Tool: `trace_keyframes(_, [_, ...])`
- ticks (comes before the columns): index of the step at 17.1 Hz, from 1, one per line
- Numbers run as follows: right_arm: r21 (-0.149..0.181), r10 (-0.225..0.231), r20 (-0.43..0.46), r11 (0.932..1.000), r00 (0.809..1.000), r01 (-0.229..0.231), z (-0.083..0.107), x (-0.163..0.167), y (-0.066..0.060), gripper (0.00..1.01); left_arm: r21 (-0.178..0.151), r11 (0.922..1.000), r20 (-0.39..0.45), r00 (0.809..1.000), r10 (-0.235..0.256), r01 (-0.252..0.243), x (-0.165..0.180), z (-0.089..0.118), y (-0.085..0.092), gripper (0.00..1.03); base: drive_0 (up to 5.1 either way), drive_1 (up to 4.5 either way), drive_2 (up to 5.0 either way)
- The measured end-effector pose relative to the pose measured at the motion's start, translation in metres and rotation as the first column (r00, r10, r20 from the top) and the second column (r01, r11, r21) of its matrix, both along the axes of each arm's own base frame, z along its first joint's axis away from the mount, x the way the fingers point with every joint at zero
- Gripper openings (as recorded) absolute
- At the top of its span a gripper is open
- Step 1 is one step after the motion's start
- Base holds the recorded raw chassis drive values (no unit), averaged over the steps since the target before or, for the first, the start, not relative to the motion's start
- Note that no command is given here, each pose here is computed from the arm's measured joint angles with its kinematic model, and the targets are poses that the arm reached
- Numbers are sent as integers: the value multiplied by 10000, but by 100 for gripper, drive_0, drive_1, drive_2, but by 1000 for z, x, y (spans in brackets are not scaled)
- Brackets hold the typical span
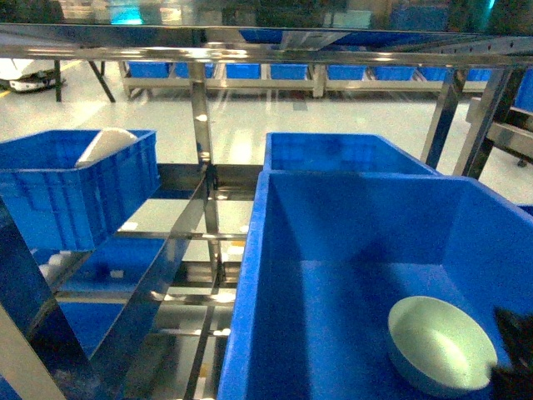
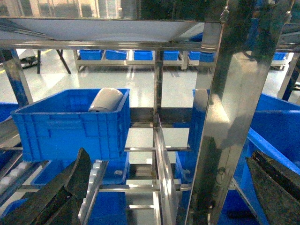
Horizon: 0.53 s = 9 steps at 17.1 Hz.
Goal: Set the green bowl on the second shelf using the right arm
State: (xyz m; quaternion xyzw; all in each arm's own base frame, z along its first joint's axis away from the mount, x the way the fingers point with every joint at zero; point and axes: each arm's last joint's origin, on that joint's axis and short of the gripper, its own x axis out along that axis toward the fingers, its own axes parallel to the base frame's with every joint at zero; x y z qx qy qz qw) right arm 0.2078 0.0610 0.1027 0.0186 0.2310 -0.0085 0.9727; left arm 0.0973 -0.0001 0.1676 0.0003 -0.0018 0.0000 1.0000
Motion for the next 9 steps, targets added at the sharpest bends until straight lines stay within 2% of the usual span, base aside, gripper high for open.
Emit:
trace_keyframes(5, [-238, -551, -403, 9982, 9977, 542, 7, -34, -22, 83, 0, 10000, 0, 10000, 0, 0, 0, 0, 0, 98, 0, 0, 0])
trace_keyframes(6, [-288, -635, -400, 9976, 9972, 623, 8, -37, -24, 85, 0, 10000, -4, 10000, -4, 4, 0, 0, 0, 98, 0, 0, 0])
trace_keyframes(7, [-496, -868, -276, 9951, 9958, 853, 11, -46, -29, 91, 0, 10000, -4, 10000, -4, 4, 0, 0, 0, 98, 0, 0, 0])
trace_keyframes(9, [-600, -1053, -68, 9927, 9944, 1047, 15, -53, -33, 96, 0, 10000, -4, 10000, -4, 4, 0, 0, 0, 98, 0, 0, 0])
